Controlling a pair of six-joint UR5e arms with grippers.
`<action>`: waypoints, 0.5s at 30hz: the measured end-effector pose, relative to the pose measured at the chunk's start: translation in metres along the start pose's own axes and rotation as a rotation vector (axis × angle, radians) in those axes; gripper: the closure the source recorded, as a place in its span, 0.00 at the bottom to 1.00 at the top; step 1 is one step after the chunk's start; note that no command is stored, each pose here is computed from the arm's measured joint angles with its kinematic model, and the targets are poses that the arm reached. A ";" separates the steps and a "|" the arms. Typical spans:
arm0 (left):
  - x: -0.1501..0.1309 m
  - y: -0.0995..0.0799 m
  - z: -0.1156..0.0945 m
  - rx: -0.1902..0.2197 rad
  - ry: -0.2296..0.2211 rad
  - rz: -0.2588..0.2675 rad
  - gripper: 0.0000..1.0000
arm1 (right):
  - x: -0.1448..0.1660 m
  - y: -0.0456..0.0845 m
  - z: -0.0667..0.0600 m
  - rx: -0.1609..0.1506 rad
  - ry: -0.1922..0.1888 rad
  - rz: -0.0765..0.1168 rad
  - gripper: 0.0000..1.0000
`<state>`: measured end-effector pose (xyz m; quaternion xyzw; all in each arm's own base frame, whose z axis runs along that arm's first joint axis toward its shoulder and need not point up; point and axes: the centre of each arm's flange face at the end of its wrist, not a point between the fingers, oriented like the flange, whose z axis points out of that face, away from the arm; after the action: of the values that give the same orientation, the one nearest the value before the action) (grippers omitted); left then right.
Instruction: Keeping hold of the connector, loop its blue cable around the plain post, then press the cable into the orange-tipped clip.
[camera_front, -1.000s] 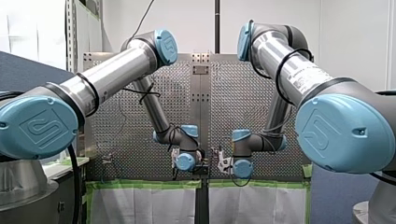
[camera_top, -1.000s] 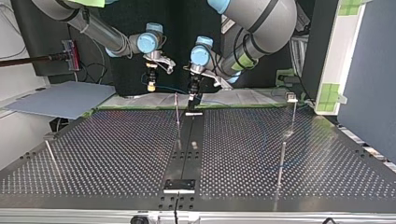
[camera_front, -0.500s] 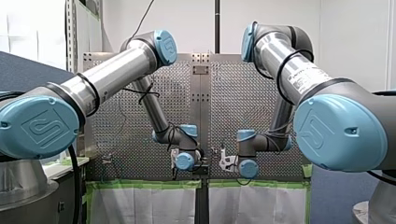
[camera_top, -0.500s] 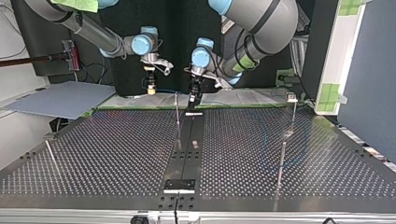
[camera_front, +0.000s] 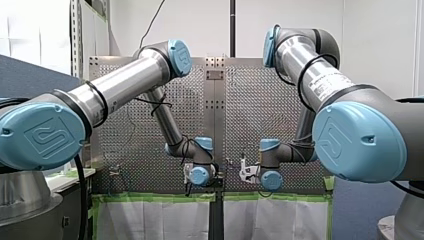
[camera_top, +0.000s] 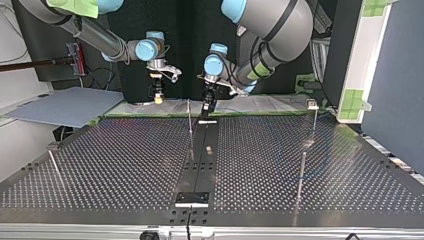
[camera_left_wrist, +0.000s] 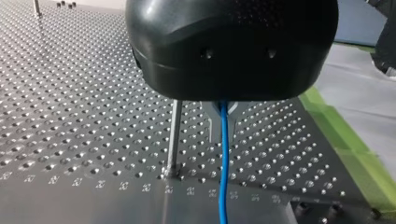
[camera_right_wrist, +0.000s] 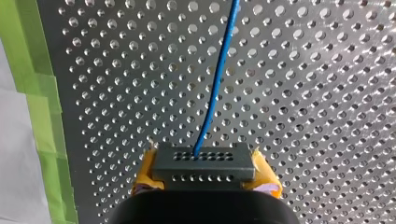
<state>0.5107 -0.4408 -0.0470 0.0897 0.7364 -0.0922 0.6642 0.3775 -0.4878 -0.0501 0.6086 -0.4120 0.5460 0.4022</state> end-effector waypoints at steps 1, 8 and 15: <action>-0.001 0.001 0.001 -0.003 -0.003 -0.002 0.98 | 0.000 0.001 0.001 -0.001 0.001 0.000 1.00; -0.008 0.010 0.014 -0.029 -0.021 -0.015 0.98 | 0.003 0.008 0.008 -0.008 0.019 0.002 1.00; -0.015 0.017 0.025 -0.041 -0.036 -0.027 0.98 | 0.007 0.016 0.017 -0.020 0.033 0.002 1.00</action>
<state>0.5411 -0.4306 -0.0346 0.0644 0.7271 -0.0876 0.6778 0.3686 -0.5096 -0.0442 0.5950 -0.4114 0.5523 0.4144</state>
